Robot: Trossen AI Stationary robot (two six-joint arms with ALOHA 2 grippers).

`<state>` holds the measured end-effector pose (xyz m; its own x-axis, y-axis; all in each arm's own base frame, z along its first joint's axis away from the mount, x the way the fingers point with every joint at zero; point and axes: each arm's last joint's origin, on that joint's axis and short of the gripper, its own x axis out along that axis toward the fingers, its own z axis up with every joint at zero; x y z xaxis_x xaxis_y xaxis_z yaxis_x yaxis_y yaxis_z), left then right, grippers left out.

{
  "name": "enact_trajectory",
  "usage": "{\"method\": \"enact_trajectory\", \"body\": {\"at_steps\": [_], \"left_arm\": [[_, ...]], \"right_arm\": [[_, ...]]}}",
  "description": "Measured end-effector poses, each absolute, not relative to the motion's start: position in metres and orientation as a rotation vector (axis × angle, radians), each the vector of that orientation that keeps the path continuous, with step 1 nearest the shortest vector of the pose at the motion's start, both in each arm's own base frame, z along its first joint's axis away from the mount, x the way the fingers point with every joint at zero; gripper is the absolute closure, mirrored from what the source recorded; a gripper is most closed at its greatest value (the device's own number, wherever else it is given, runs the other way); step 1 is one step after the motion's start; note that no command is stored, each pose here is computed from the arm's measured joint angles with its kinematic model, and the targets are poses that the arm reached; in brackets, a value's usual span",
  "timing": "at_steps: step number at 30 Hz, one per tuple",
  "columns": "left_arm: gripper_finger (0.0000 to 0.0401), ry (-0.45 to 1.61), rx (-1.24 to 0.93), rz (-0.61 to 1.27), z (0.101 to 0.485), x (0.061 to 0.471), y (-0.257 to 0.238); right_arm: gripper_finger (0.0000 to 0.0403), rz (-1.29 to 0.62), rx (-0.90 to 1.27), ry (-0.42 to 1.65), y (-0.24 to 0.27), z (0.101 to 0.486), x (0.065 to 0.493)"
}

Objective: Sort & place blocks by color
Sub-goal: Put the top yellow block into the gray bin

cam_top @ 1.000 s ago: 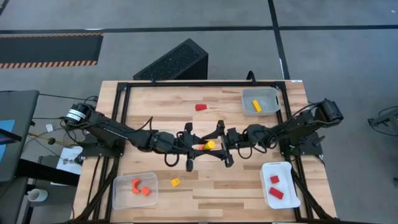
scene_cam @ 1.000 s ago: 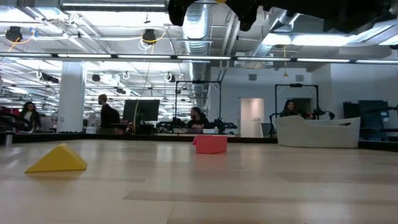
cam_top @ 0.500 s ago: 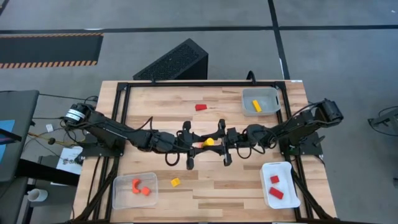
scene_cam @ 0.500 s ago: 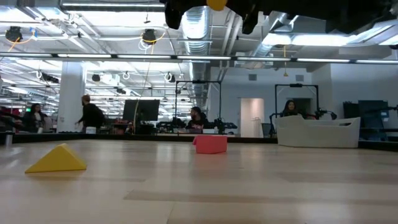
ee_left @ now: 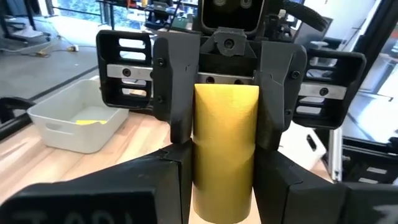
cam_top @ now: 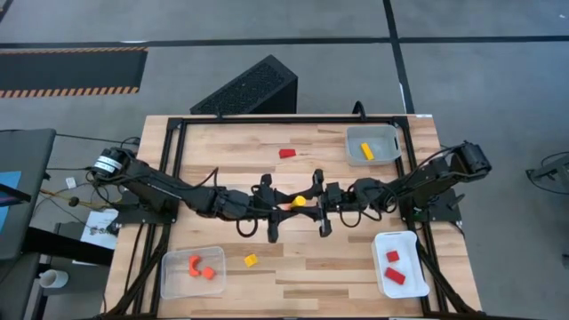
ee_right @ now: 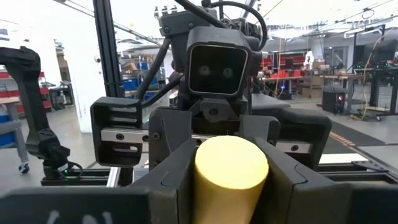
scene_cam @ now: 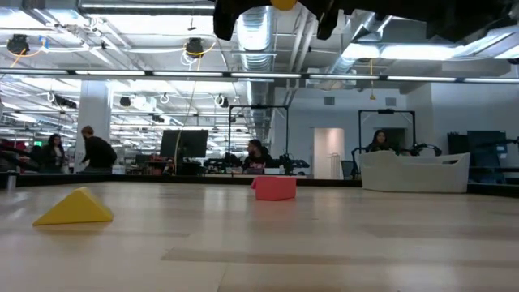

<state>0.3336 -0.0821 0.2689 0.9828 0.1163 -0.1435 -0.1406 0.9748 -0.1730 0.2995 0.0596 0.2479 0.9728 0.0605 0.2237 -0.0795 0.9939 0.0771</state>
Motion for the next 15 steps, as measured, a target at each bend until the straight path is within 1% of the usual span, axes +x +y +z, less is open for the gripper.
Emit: {"method": "enact_trajectory", "body": {"at_steps": [4,15], "left_arm": [[0.0310,0.132,-0.173,0.154,0.2686,0.3327,-0.0841],[0.0310,0.134,-0.166,0.159,0.2684,0.3327,-0.0840]], "right_arm": [[0.0271,0.071,0.092,-0.222,0.0596,0.2479,0.2996],[0.0274,0.073,0.084,-0.220,0.0595,0.2477,0.2997]]}}
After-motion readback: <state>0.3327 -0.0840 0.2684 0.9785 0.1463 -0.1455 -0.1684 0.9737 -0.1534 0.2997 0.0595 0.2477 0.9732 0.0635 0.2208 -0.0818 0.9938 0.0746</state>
